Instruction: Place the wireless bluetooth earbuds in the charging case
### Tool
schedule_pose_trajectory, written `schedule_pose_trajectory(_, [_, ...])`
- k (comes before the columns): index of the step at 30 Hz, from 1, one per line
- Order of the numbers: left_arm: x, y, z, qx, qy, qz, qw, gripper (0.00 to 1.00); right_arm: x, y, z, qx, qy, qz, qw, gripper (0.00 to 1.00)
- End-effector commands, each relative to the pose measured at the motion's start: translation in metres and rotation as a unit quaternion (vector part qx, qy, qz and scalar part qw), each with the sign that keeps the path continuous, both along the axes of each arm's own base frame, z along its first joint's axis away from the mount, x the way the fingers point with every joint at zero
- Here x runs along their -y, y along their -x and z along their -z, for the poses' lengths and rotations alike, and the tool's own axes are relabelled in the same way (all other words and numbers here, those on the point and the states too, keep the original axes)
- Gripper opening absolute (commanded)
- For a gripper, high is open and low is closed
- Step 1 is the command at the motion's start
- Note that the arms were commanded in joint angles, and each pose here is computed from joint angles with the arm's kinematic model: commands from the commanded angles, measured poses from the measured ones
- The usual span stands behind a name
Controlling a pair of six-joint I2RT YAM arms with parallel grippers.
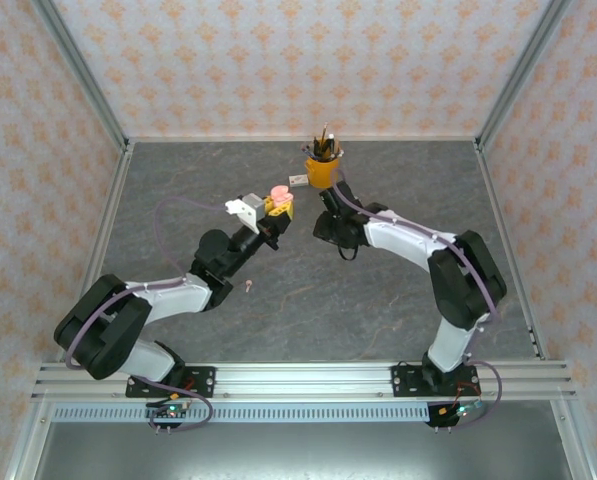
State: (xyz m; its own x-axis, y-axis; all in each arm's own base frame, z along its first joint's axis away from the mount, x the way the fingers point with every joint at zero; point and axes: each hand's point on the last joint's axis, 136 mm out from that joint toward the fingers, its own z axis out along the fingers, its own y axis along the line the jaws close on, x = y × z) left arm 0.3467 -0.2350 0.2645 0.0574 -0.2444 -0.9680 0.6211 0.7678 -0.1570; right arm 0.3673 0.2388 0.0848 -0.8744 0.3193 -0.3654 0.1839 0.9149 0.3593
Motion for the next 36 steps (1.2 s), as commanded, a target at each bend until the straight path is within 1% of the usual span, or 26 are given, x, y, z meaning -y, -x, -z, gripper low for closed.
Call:
schedule_pose_trajectory(1, [-0.011, 0.001, -0.012, 0.026, 0.006, -0.021, 0.999, 0.00, 0.015, -0.007, 0.000, -0.016, 0.037, 0.051, 0.998, 0.43])
schedule_pose_trajectory(11, [-0.013, 0.003, -0.015, 0.032, 0.006, -0.024, 0.999, 0.00, 0.021, -0.019, 0.012, -0.046, 0.088, 0.089, 0.991, 0.41])
schedule_pose_trajectory(23, [-0.013, 0.003, -0.017, 0.036, 0.007, -0.022, 0.999, 0.00, 0.015, -0.034, 0.030, -0.059, 0.104, 0.099, 0.988, 0.39])
schedule_pose_trajectory(36, [-0.013, 0.003, -0.016, 0.036, 0.008, -0.022, 0.999, 0.00, 0.015, -0.037, 0.051, -0.074, 0.122, 0.101, 0.985, 0.36])
